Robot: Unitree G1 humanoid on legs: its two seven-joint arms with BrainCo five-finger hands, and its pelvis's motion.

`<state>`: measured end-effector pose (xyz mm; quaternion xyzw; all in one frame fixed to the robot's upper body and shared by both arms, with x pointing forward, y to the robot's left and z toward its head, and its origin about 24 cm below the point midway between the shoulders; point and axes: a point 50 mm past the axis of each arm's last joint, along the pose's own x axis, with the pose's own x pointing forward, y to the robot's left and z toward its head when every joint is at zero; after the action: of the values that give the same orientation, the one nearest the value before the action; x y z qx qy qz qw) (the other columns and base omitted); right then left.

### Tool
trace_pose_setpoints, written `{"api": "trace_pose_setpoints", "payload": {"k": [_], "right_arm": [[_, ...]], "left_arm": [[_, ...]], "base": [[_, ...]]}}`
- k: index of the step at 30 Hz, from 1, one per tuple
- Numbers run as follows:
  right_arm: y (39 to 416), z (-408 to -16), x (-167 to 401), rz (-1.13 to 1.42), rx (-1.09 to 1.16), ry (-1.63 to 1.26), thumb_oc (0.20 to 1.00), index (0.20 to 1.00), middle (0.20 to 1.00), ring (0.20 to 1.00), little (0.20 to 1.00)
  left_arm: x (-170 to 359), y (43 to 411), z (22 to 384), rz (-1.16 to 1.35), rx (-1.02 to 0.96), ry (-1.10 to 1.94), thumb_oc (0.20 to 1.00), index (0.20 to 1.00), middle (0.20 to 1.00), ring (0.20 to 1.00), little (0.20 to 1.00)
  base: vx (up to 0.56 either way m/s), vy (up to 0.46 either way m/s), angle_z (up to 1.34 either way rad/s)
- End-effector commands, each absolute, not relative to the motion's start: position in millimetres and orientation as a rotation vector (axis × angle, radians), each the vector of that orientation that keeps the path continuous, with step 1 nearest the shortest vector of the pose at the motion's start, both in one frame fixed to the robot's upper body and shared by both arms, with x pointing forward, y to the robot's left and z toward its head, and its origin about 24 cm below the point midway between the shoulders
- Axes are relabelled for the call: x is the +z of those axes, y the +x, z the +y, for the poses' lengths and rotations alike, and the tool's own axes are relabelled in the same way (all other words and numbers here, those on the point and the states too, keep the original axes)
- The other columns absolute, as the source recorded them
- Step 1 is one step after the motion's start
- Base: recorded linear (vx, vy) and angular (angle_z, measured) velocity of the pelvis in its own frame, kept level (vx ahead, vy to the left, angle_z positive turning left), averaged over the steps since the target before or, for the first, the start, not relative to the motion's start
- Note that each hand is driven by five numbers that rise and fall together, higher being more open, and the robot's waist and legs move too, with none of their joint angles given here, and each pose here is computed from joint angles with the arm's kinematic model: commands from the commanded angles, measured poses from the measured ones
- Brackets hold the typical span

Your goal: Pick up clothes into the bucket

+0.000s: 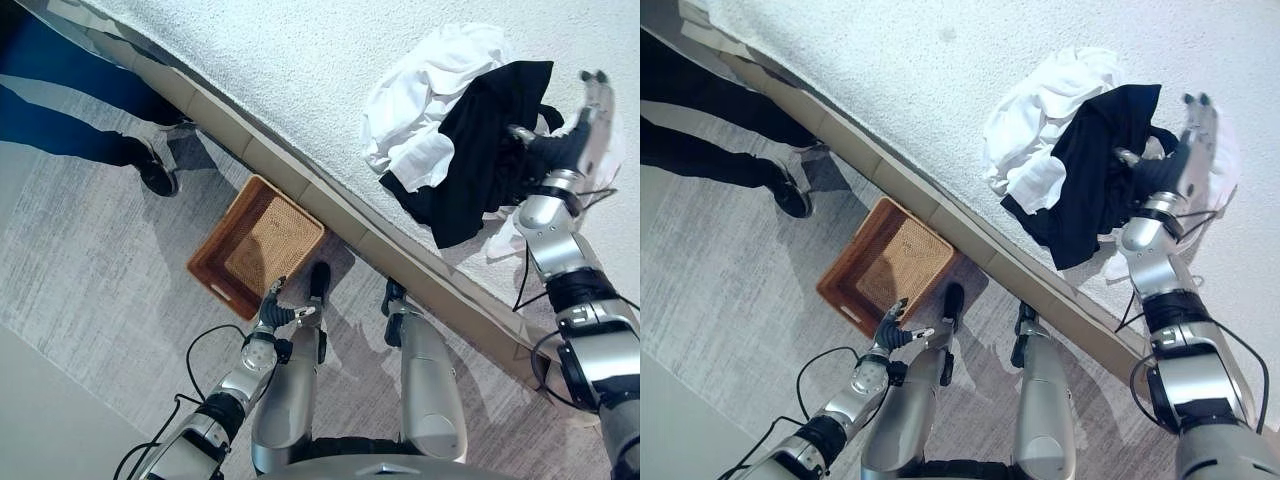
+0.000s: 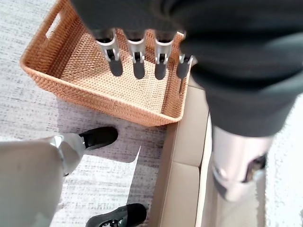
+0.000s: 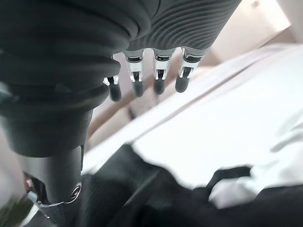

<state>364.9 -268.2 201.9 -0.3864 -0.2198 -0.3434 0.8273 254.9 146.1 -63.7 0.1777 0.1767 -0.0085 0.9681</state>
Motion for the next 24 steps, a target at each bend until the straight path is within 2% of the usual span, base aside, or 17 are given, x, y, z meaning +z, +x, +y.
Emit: {"api": "trace_pose_setpoints", "payload": {"k": [1,7,13,17,18,20,21,24], "right_arm": [[373,-274,232,-0.49,-0.681,-0.898,1.0,1.0,1.0,1.0,1.0],[393,-273,231,-0.323,-0.531,-0.938,1.0,1.0,1.0,1.0,1.0],[398,-283,216,-0.16,-0.487,-0.963,1.0,1.0,1.0,1.0,1.0],[400,-286,205,-0.047,-0.412,-1.091,1.0,1.0,1.0,1.0,1.0],[400,-286,203,-0.033,-0.399,-1.107,0.928,0.928,0.928,0.928,0.928],[399,-288,203,-0.047,-0.427,-1.079,0.344,0.344,0.344,0.344,0.344],[397,-290,200,-0.049,-0.441,-1.05,0.2,0.2,0.2,0.2,0.2],[395,-292,199,-0.06,-0.458,-1.038,0.2,0.2,0.2,0.2,0.2]], "left_arm": [[-71,244,158,0.379,-0.004,0.381,1.0,1.0,1.0,1.0,1.0],[-74,245,157,0.403,-0.029,0.376,1.0,1.0,1.0,1.0,1.0],[-76,248,153,0.429,-0.06,0.376,1.0,1.0,1.0,1.0,1.0],[-77,249,152,0.44,-0.084,0.387,1.0,1.0,1.0,1.0,1.0],[-77,249,151,0.441,-0.089,0.389,1.0,1.0,1.0,1.0,1.0],[-77,249,149,0.443,-0.095,0.384,1.0,1.0,1.0,1.0,1.0],[-78,249,147,0.446,-0.099,0.386,1.0,1.0,1.0,1.0,1.0],[-77,252,147,0.443,-0.093,0.39,1.0,1.0,1.0,1.0,1.0]], "base": [[0.0,0.0,0.0],[0.0,0.0,0.0],[0.0,0.0,0.0],[0.01,-0.01,0.03],[0.0,0.0,0.0],[0.0,0.0,0.0],[0.0,0.0,0.0],[0.0,0.0,0.0]]}}
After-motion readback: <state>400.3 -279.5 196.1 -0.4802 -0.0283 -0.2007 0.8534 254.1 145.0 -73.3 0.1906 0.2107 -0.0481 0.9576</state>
